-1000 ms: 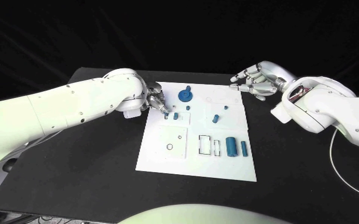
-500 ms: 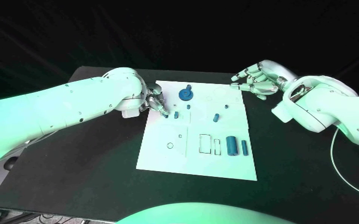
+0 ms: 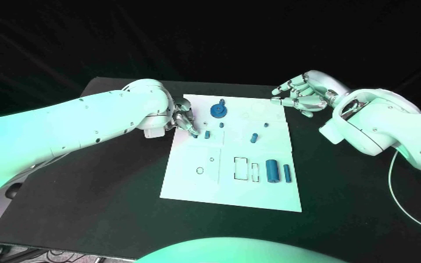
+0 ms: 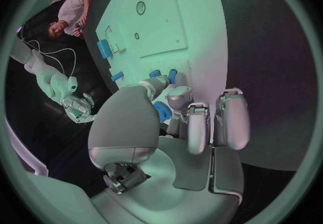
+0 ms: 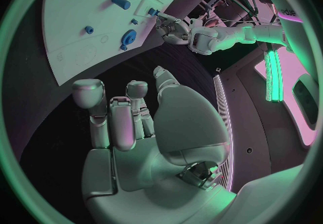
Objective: Assemble the parts on the task board
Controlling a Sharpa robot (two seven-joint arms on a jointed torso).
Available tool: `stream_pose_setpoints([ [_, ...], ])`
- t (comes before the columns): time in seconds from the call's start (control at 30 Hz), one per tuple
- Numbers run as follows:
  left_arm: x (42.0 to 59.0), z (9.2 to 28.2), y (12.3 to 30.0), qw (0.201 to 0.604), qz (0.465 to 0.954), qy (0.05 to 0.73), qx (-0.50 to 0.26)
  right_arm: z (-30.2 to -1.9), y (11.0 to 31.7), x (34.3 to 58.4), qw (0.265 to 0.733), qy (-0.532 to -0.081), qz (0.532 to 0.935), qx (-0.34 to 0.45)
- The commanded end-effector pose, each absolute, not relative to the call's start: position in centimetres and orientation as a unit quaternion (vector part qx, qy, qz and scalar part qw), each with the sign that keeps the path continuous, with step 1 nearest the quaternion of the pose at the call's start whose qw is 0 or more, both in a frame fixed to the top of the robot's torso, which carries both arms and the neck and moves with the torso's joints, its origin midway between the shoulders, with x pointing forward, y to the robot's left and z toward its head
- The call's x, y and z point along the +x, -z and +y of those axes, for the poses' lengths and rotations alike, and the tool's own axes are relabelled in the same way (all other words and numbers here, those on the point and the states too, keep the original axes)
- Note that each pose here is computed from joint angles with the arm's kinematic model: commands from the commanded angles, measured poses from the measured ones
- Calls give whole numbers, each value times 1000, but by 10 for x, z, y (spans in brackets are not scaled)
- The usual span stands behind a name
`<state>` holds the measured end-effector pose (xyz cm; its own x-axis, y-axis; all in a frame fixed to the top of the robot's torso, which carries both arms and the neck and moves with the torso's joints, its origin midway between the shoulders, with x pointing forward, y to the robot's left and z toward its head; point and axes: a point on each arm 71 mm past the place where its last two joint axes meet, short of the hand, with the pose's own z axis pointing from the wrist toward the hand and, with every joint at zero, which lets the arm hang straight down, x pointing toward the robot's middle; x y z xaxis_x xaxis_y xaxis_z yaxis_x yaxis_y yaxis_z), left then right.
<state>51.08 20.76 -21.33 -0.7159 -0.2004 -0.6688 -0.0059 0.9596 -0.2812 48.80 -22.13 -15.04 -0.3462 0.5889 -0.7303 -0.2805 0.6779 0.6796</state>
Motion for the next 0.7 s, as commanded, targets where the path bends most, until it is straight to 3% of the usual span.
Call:
stream_pose_setpoints([
  [0.03,508,206,220,357,925,121,-48,-220,151,487,558,-388,726,100],
  [0.7,512,206,227,342,932,102,-57,-219,151,487,558,-387,727,101],
])
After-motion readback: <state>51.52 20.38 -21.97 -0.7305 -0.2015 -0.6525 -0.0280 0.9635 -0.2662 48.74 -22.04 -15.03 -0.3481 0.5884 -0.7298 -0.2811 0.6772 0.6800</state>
